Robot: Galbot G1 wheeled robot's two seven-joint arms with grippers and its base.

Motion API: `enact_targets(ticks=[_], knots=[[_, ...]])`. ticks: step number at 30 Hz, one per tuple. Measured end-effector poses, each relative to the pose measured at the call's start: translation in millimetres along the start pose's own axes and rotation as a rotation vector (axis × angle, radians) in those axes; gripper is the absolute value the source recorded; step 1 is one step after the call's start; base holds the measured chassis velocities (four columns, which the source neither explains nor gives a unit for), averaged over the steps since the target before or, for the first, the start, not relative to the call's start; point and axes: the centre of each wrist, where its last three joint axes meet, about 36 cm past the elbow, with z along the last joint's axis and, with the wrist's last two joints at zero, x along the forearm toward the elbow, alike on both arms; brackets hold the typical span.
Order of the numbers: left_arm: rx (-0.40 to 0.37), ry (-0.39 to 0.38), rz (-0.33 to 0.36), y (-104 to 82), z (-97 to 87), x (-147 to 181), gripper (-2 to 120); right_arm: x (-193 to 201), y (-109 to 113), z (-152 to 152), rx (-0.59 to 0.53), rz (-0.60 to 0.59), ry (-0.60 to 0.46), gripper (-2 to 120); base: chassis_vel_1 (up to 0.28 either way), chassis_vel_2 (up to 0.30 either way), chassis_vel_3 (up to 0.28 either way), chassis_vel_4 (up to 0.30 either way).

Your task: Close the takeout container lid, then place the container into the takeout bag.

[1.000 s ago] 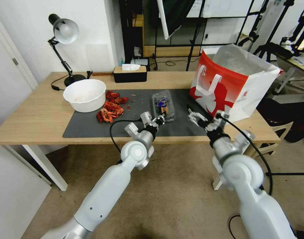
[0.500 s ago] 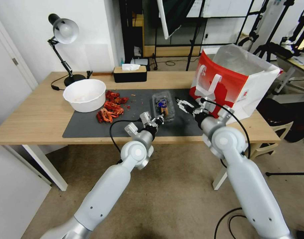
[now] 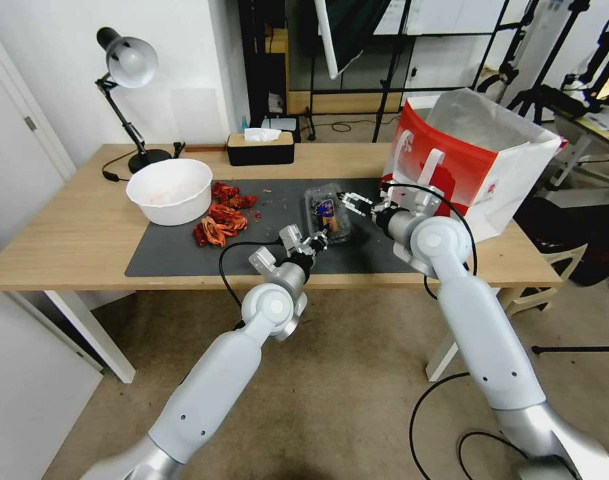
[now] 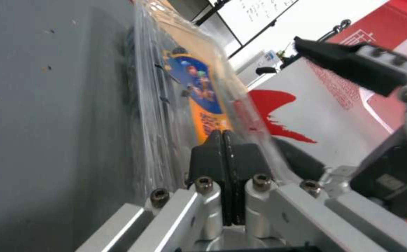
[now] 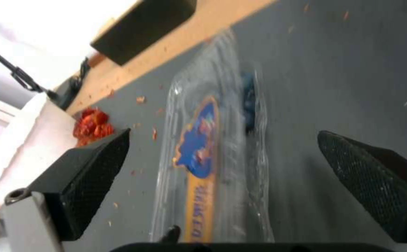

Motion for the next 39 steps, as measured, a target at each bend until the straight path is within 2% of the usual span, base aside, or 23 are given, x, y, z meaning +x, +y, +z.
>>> enact_targets(ticks=[10,29,31,34,38,39], knots=[[0.003,-0.003,-0.002,2.2,-0.1,2,0,-23,-5,3,-0.044,0.005,0.073,100,0.000,0.000,0.000,0.000],[0.012,-0.012,0.003,-0.2,-0.1,5,0,-41,4,-3,-0.122,-0.009,0.132,100,0.000,0.000,0.000,0.000],[0.014,-0.015,0.004,-0.6,-0.1,5,0,-42,4,-3,-0.127,-0.004,0.137,92,0.000,0.000,0.000,0.000],[0.015,-0.016,0.004,-0.8,-0.3,5,0,-42,4,-3,-0.130,-0.004,0.139,88,0.000,0.000,0.000,0.000],[0.018,-0.018,0.005,-0.5,-0.2,6,0,-42,1,0,-0.138,0.000,0.146,68,0.000,0.000,0.000,0.000],[0.018,-0.018,0.005,-0.5,-0.2,6,0,-42,1,0,-0.138,0.000,0.146,68,0.000,0.000,0.000,0.000]])
